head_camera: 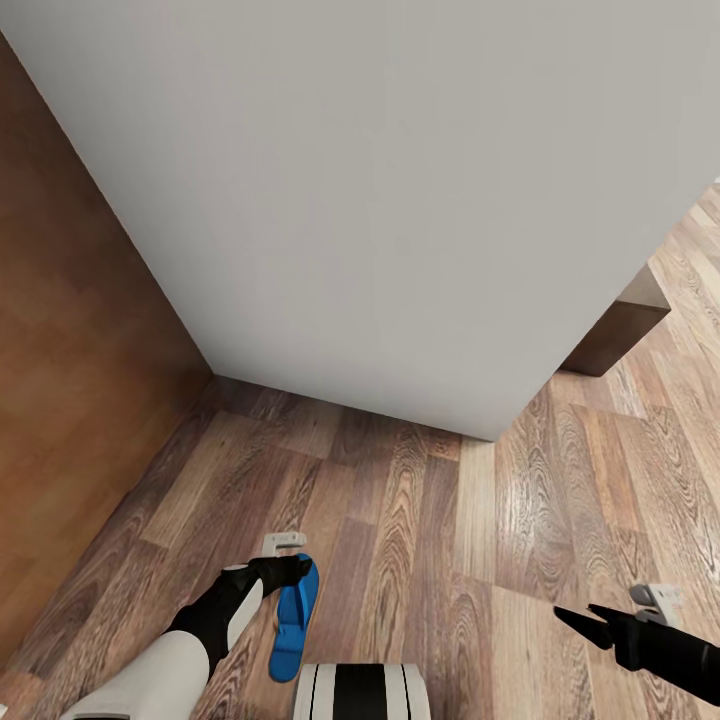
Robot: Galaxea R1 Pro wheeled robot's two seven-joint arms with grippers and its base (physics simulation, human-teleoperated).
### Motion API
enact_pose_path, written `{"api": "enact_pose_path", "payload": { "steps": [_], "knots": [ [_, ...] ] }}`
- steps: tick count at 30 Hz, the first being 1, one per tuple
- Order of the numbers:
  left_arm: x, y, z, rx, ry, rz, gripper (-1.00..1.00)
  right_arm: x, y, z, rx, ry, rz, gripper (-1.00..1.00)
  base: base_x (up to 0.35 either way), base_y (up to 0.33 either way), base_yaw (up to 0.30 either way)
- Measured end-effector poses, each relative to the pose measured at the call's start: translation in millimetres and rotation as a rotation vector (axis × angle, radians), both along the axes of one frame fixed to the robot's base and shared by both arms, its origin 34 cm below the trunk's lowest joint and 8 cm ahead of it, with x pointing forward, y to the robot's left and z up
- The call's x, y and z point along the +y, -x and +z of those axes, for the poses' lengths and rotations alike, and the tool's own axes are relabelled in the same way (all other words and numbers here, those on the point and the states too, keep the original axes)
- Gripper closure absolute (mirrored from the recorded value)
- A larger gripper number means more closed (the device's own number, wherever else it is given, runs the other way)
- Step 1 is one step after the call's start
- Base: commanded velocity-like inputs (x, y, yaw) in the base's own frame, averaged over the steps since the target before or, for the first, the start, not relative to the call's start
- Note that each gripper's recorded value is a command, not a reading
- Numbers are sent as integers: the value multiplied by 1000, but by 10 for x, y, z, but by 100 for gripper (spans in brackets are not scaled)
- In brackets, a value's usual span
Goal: In the bedroom, move the book from the bed onto either nightstand, and place the two sandals side by side next to the bed.
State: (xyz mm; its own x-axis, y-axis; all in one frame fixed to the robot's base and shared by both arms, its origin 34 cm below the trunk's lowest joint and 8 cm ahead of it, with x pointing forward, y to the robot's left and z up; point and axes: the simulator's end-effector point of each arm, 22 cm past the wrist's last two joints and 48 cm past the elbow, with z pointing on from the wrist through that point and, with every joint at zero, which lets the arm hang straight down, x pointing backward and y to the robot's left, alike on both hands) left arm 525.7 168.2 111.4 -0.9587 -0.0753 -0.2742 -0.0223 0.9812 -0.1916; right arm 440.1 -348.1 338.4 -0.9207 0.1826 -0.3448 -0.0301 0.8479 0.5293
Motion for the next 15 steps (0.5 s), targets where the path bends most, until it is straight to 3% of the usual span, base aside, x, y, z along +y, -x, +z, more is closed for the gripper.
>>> {"api": "enact_pose_path", "payload": {
  "steps": [8,15],
  "knots": [
    [-3,-8,4,-2,0,0,-100,180,-52,279,-46,-134,66,-100,0,0,0],
    [-4,-8,4,-2,0,-2,-100,305,-177,462,-88,-209,104,-100,0,0,0]
  ]
}}
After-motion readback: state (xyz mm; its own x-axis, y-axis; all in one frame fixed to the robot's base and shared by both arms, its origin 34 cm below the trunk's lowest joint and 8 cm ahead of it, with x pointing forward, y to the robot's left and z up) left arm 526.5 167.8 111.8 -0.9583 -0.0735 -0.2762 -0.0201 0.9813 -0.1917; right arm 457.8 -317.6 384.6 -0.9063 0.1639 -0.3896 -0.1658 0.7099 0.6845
